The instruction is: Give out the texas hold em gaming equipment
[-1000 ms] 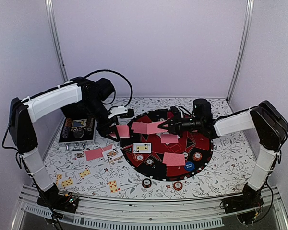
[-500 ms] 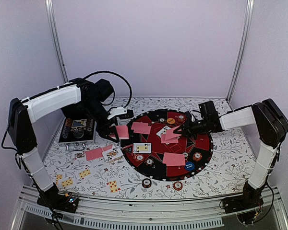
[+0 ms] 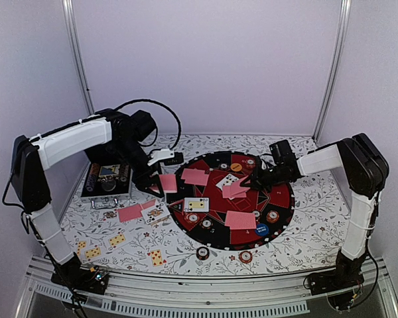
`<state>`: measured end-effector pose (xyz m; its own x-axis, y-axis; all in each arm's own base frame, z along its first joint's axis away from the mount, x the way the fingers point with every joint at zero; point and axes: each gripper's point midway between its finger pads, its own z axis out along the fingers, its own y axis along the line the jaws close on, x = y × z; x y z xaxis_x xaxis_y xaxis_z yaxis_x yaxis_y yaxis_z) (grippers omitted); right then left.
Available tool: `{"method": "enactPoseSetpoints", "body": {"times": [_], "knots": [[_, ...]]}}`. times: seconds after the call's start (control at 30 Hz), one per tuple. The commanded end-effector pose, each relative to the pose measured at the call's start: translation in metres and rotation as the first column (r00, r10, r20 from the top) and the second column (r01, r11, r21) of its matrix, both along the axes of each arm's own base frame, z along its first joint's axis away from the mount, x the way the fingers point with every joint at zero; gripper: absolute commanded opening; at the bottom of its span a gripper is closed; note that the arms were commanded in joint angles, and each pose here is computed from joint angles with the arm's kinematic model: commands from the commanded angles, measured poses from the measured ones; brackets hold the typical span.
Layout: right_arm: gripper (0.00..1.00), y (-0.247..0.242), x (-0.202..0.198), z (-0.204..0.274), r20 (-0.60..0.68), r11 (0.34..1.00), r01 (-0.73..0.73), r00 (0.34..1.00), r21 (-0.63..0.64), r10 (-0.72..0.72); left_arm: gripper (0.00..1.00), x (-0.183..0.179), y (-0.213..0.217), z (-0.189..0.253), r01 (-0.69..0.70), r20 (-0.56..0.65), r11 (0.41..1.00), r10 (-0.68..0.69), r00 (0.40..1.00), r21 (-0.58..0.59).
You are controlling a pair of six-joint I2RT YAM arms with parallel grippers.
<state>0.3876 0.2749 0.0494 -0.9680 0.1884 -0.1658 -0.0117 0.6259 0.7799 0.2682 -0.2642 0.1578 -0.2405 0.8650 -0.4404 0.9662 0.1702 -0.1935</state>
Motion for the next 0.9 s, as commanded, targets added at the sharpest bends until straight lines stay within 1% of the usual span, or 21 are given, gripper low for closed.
{"method": "enactPoseSetpoints", "body": {"times": [0.0,0.2,0.4,0.47,0.53,0.63,0.67,0.8,0.87], "knots": [[0.0,-0.004,0.011,-0.005,0.014,1.0,0.008,1.0,-0.022,-0.008,0.2,0.003,0.002,0.008,0.0,0.025,0.999,0.001,1.0,-0.036],[0.0,-0.012,0.014,-0.01,0.018,0.999,0.019,1.0,-0.036,-0.018,0.2,0.004,0.001,0.009,-0.001,0.027,0.999,0.002,1.0,-0.039],[0.0,-0.023,0.012,-0.022,0.002,0.994,0.035,0.999,-0.108,-0.035,0.2,0.003,0.002,0.01,-0.005,0.024,0.999,0.006,1.0,-0.038],[0.02,-0.026,0.012,-0.024,0.009,0.991,0.038,0.999,-0.131,-0.037,0.2,0.003,0.002,0.01,-0.006,0.028,0.999,0.008,1.0,-0.037],[0.11,-0.03,0.011,-0.026,0.01,0.987,0.042,0.999,-0.157,-0.041,0.19,0.003,0.004,0.009,-0.009,0.027,0.999,0.01,1.0,-0.032],[0.26,-0.034,0.011,-0.028,0.013,0.981,0.045,0.999,-0.189,-0.044,0.2,0.003,0.005,0.007,-0.013,0.03,0.999,0.014,0.999,-0.032],[0.29,-0.036,0.011,-0.028,0.014,0.979,0.046,0.999,-0.197,-0.044,0.19,0.002,0.006,0.006,-0.014,0.027,0.999,0.015,1.0,-0.029],[0.36,-0.04,0.01,-0.023,0.024,0.974,0.049,0.999,-0.22,-0.045,0.19,0.002,0.012,-0.001,-0.025,0.024,0.999,0.026,0.999,-0.026],[0.4,-0.041,0.012,-0.012,0.041,0.973,0.054,0.998,-0.226,-0.046,0.19,0.003,0.016,-0.005,-0.036,0.021,0.999,0.036,0.999,-0.021]]}}
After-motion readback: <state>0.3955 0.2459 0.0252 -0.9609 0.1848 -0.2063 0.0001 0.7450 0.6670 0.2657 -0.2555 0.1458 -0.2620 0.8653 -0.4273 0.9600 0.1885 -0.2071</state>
